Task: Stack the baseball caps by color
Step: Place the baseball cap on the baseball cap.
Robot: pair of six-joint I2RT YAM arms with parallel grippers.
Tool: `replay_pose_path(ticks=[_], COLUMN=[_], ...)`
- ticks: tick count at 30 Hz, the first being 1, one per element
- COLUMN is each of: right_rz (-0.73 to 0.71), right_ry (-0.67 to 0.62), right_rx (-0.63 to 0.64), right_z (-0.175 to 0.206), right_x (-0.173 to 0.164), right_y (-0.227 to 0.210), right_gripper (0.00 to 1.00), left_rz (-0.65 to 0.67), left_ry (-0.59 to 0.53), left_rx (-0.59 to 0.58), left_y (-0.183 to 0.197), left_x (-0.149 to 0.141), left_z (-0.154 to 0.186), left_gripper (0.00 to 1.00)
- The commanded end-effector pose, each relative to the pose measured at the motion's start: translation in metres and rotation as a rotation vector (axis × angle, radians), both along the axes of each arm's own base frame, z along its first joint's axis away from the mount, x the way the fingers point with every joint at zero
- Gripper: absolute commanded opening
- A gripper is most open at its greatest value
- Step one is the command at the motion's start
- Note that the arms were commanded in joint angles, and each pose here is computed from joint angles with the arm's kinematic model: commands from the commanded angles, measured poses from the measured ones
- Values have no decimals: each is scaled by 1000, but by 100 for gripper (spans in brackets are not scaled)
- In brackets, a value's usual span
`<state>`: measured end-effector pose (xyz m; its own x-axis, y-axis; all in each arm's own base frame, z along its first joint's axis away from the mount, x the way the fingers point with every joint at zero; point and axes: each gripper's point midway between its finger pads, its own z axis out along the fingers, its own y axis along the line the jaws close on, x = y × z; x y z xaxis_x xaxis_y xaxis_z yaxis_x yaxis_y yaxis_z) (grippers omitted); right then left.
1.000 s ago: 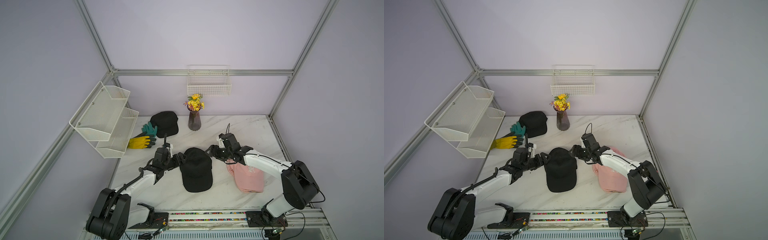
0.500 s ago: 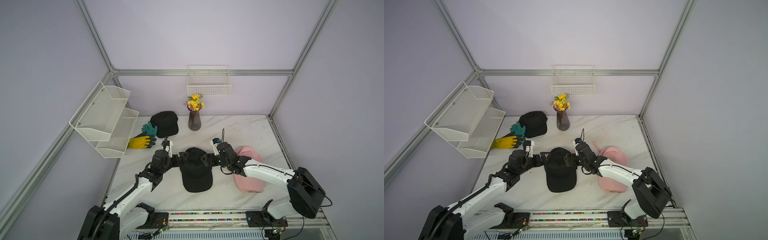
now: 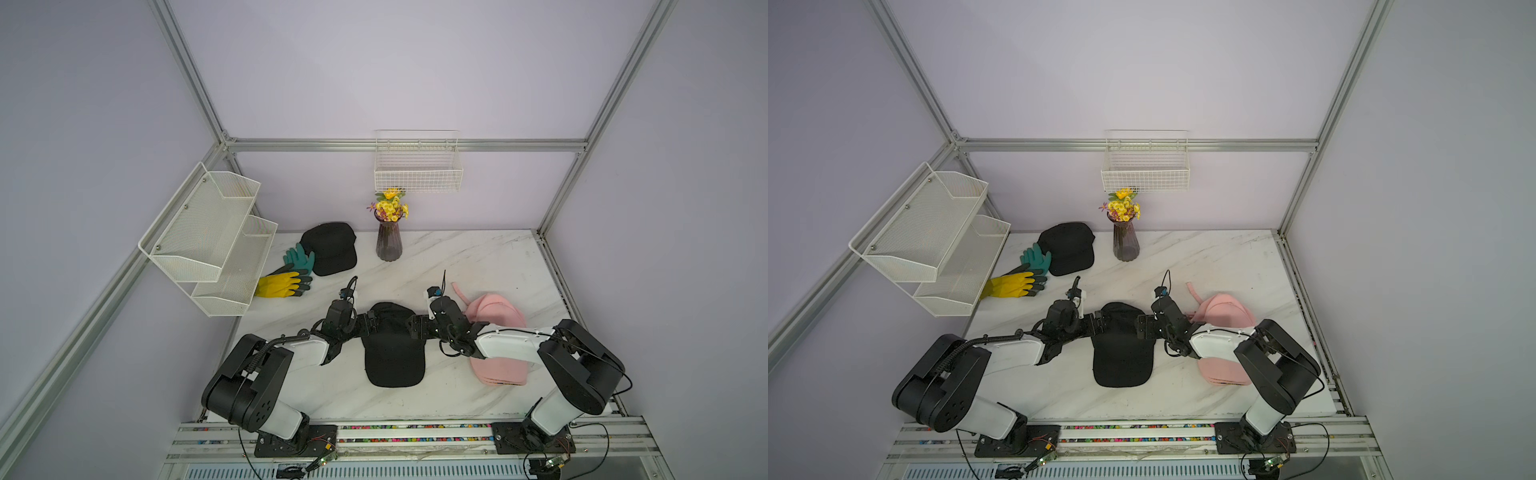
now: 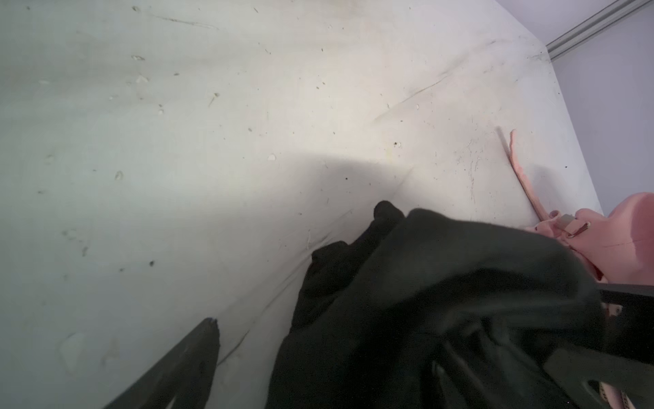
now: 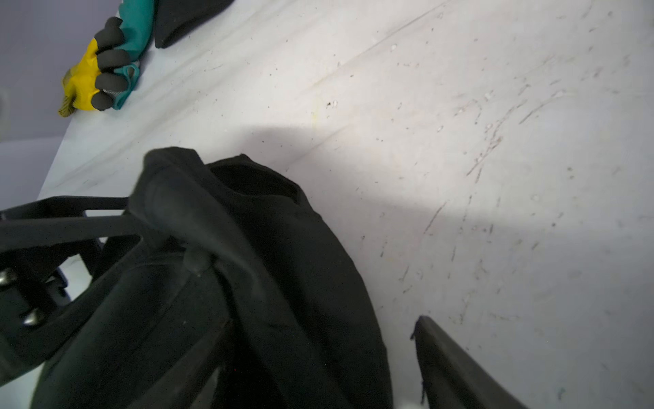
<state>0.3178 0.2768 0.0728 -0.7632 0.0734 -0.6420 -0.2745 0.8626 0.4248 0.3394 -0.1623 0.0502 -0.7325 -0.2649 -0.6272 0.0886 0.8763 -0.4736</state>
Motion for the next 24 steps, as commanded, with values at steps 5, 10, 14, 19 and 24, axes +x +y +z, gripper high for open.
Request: replay_pose_path(ticks=[5,10,14,19,24], right_rz=[54,88,127,101,76], right_ry=[-169,-221,-147,-58,-23], right_rx=[78,19,3,-20,-59], right_z=[92,95,63,13,-16], right_x=[5,28,41,44,48], right_y=[9,24,40,42,36], right_gripper=[89,95,92,88,82], left_rz=[-63,-103,-83,-54,-28], left_ry=[-270,-343,-284,-168,-125], left_rx=[-98,-81,-66,-76,-66], left_y=[-13,-19,-23,-26,-24], left_x=[11,19,33,42,45], left_z=[97,129,112,60,25], left_gripper=[94,97,97,91,82])
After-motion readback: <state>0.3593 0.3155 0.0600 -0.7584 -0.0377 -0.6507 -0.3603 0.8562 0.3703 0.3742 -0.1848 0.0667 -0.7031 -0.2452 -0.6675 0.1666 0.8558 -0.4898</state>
